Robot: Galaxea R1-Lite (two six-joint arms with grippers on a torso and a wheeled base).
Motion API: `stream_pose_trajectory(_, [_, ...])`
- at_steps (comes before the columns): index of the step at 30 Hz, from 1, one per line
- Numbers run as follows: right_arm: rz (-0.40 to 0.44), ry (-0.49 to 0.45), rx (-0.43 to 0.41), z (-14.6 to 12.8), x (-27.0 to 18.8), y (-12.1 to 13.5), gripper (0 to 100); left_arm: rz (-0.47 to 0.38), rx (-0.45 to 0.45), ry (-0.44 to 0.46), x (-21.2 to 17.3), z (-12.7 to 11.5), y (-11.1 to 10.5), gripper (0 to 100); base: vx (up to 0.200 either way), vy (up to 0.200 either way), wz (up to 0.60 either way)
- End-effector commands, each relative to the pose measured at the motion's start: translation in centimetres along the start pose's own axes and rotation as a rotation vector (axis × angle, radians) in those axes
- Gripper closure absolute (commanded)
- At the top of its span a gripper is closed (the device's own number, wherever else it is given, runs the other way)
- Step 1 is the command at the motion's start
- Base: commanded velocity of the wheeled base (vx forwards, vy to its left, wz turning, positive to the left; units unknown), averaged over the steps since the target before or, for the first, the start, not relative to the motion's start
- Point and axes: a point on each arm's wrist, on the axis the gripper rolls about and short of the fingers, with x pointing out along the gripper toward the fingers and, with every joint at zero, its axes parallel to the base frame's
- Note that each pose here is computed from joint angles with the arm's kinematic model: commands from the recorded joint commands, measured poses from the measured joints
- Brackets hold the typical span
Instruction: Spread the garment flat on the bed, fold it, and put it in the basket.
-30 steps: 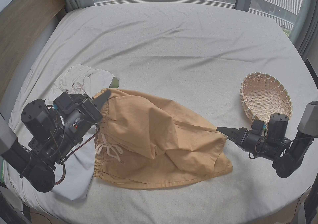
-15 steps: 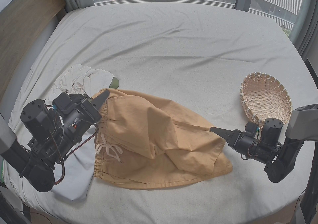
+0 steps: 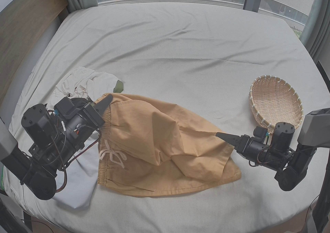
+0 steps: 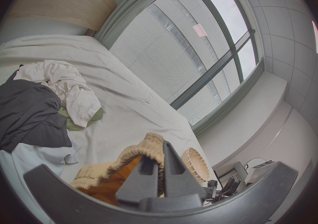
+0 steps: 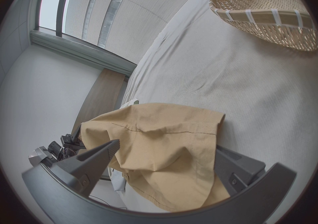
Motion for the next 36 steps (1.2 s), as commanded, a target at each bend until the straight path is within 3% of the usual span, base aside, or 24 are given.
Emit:
stream_pose_trajectory(1, [0.011, -0.009, -0.007, 0.2, 0.7, -0.2, 0, -0.009, 0.000, -0.006, 0.1, 0.1, -0.2, 100, 0.000, 0.000, 0.00])
stream_pose_trajectory(20, [0.018, -0.017, -0.011, 0.3, 2.8, -1.4, 0, -0.012, 0.000, -0.006, 0.1, 0.1, -0.3, 100, 0.000, 0.000, 0.00])
stream_pose_trajectory(21, [0.019, -0.020, -0.012, 0.4, 2.8, -1.4, 100, -0.011, 0.000, -0.005, 0.1, 0.1, -0.2, 100, 0.000, 0.000, 0.00])
stream_pose_trajectory(34, [0.028, -0.045, -0.024, 0.9, 2.4, -0.7, 100, -0.022, -0.012, 0.013, -0.1, -0.3, -0.7, 100, 0.000, 0.000, 0.00])
stream_pose_trajectory(36, [0.058, -0.072, -0.043, 1.8, 0.5, 1.5, 100, -0.044, -0.009, 0.013, -0.3, -0.3, -1.3, 100, 0.000, 0.000, 0.00])
